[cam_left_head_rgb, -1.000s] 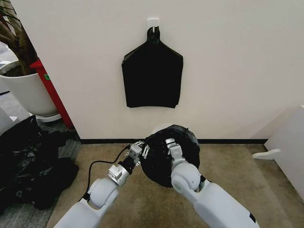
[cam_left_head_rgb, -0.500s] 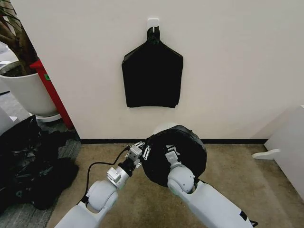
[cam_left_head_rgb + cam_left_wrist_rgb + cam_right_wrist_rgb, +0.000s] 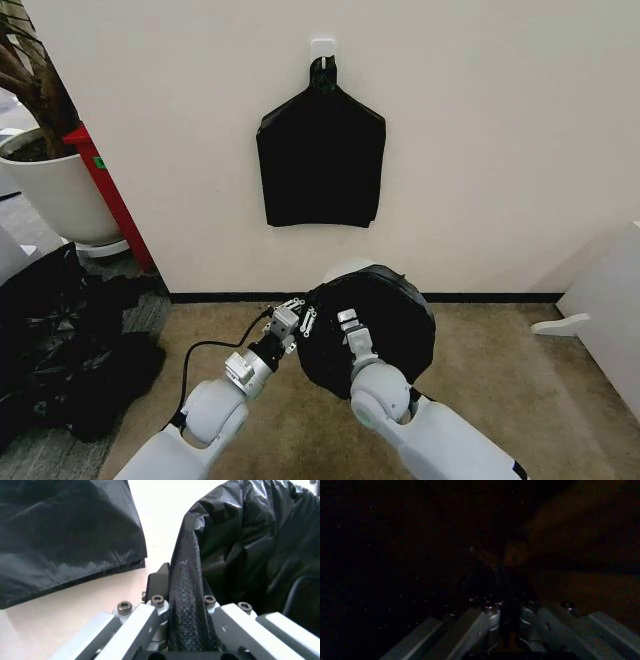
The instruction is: Place the garbage bag over the trash bin.
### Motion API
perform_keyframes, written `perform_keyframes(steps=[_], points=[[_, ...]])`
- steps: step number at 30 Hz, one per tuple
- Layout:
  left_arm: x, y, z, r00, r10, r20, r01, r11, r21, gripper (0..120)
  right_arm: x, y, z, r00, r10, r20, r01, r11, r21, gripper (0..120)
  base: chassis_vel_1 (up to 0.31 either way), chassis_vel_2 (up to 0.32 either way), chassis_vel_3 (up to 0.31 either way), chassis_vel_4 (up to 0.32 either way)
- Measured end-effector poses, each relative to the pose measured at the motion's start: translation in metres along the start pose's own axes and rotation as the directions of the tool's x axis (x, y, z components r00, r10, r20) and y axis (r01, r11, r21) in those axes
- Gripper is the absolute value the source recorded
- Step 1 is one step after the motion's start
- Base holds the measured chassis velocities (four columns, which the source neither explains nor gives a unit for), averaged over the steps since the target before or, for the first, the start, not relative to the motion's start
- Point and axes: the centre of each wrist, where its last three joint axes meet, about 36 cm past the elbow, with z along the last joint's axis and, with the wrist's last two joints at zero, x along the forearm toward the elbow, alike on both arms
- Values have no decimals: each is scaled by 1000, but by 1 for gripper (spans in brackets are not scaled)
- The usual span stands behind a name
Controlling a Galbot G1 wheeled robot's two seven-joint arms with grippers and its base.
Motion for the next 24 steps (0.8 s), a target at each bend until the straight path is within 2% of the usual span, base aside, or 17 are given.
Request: perform_keyframes(steps=[4,7,10,12,16,21,24], points=[[1,1,-1,1000,0,0,0,1000,-1,4,-2,-2,1,999,48,12,-48,998,44,0,0,0,0,0],[0,2,0,1000,-2,-1,2,1000,-1,4,-2,-5,-1,996,68,61,-71,996,59,0,0,0,0,0],[-1,3,2,1000,-3,-4,3,1000,-1,4,2,-5,-4,993,38,108,-42,999,30,0,0,0,0,0],[-2,3,5,1000,-5,-9,5,1000,3,4,7,-6,-3,983,-14,182,14,1000,1,0,0,0,0,0],[-3,2,8,1000,-5,-18,5,1000,8,4,8,-7,-5,964,-68,256,70,998,0,0,0,0,0,0],[-2,-1,8,1000,1,-20,0,1000,14,4,-3,-14,-19,961,-53,271,50,999,21,0,0,0,0,0],[0,-5,7,1000,10,-20,-9,1000,15,4,-15,-21,-35,975,16,221,-24,999,35,0,0,0,0,0]])
